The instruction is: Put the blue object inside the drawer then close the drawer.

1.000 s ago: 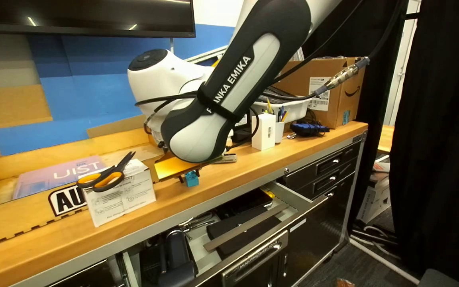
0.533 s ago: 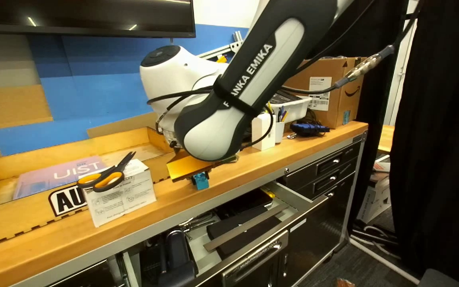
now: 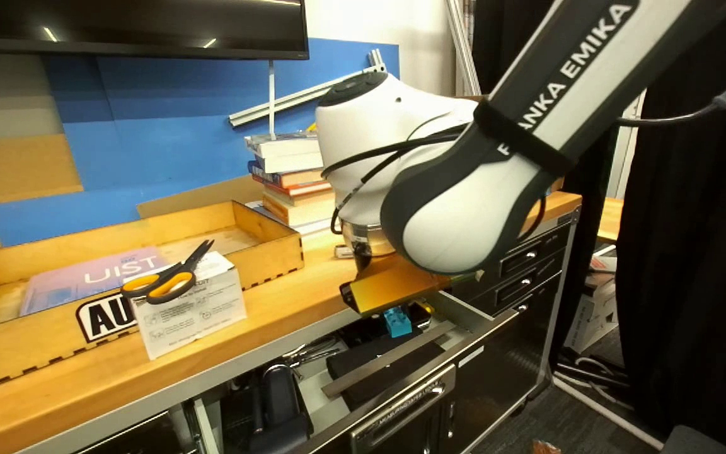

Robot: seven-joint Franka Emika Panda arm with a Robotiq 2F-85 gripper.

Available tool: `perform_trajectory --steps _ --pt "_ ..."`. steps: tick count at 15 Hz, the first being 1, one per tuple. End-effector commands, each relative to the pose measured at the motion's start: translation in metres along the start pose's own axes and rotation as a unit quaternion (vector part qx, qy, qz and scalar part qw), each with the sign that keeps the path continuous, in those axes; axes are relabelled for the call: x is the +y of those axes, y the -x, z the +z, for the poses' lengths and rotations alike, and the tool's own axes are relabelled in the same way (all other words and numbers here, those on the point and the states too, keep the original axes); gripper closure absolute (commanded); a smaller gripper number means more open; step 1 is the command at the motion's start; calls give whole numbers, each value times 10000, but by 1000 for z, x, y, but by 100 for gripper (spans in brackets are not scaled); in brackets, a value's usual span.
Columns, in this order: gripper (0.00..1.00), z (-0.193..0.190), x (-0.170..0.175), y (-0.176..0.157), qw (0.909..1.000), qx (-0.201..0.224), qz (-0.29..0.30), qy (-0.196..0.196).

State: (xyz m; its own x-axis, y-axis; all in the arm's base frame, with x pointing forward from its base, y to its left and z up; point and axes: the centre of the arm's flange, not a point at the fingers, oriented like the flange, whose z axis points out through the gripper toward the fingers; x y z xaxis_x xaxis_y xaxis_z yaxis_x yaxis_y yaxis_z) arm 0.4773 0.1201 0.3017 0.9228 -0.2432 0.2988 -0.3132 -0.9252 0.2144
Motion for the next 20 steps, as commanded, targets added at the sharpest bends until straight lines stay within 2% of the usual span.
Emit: perform_trajectory --steps 1,4,5,6,7,12,14,16,17,20 --pt "85 6 3 12 9991 294 299 -41" --pt "85 16 -10 11 9986 421 320 17" --pt "64 18 -14 11 9987 402 324 20" --pt "38 19 -16 12 9987 406 323 24" --pt "36 17 -15 13 9990 330 301 -8" --pt "1 -8 27 26 9997 2 175 -150" --pt "0 -11 52 38 9986 -455 -165 -226" --pt "0 4 68 53 9935 -883 -566 -435" --pt "0 19 66 60 9902 -1079 -721 -515" --pt "0 50 61 72 9795 -1608 -1147 -388"
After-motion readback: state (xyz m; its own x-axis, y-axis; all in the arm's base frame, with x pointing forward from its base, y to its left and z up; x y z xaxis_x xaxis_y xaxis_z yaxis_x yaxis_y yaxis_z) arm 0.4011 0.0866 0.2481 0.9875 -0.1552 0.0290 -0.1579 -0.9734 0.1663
